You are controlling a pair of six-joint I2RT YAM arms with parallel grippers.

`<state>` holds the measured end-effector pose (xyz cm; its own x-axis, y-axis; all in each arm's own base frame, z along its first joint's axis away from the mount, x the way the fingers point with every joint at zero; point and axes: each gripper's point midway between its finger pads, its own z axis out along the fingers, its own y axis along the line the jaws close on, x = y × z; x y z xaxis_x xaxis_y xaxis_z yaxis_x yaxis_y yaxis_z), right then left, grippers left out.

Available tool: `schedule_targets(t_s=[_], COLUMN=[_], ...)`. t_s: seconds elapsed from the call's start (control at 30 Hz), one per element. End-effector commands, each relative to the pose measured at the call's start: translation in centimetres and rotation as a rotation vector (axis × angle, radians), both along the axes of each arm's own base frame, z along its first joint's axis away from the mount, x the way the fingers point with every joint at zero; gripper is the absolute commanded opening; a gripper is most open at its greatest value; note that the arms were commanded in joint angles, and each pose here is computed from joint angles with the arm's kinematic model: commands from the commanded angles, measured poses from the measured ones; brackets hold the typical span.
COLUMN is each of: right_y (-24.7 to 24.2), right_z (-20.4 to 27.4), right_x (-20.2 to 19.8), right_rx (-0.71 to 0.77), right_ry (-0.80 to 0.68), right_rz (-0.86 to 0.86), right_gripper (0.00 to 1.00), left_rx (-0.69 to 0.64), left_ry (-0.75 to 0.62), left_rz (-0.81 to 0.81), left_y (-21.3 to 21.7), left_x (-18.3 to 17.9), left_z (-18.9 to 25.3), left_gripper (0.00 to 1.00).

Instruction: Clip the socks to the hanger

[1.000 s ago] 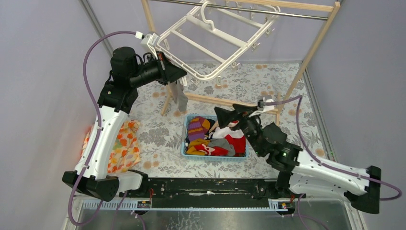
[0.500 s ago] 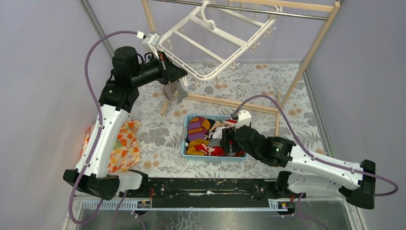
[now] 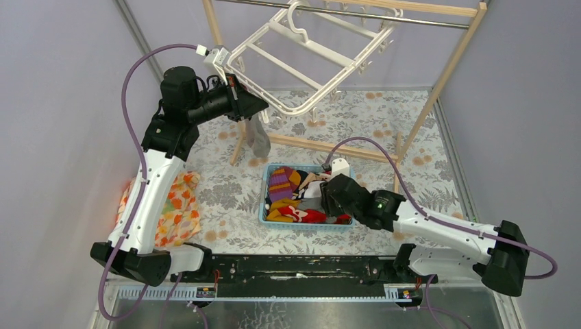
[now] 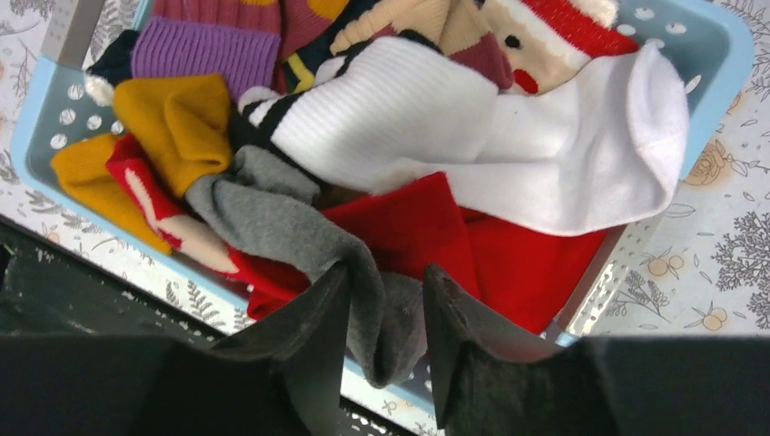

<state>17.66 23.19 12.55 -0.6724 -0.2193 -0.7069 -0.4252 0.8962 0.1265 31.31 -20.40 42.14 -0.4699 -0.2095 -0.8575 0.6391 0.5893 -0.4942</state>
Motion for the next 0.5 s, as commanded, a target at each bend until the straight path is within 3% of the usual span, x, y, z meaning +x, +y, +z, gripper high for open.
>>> schedule_targets(t_s=[0.0,0.1,0.27,0.47], right_y=[1.0,1.0,0.4,-1.8], right_z=[1.4,2.9,6.5,9.1], right_x=[0.8,0.7,0.6,0.9], right_rx=[0.097,0.153,0.249,0.249], right_ry=[-0.019,-0.017,-0.040,-0.087], right_rz=[0.041,0.058,0.049,-0.021], right_gripper=[0.32,0.01,0.00,0.00], left_rx=[-0.001,0.000,-0.003,-0.002], left_ry=[-0.021,-0.027,-0.030,-0.039], left_rz=[-0.014,-0.012,-0.017,-0.015], left_y=[0.0,0.1,0.0,0.1], left_x=[-0.5,-0.5,-0.6,-0.7], left_z=[0.2,0.4,0.5,0.6], left_gripper=[0.00,0.00,0.00,0.00])
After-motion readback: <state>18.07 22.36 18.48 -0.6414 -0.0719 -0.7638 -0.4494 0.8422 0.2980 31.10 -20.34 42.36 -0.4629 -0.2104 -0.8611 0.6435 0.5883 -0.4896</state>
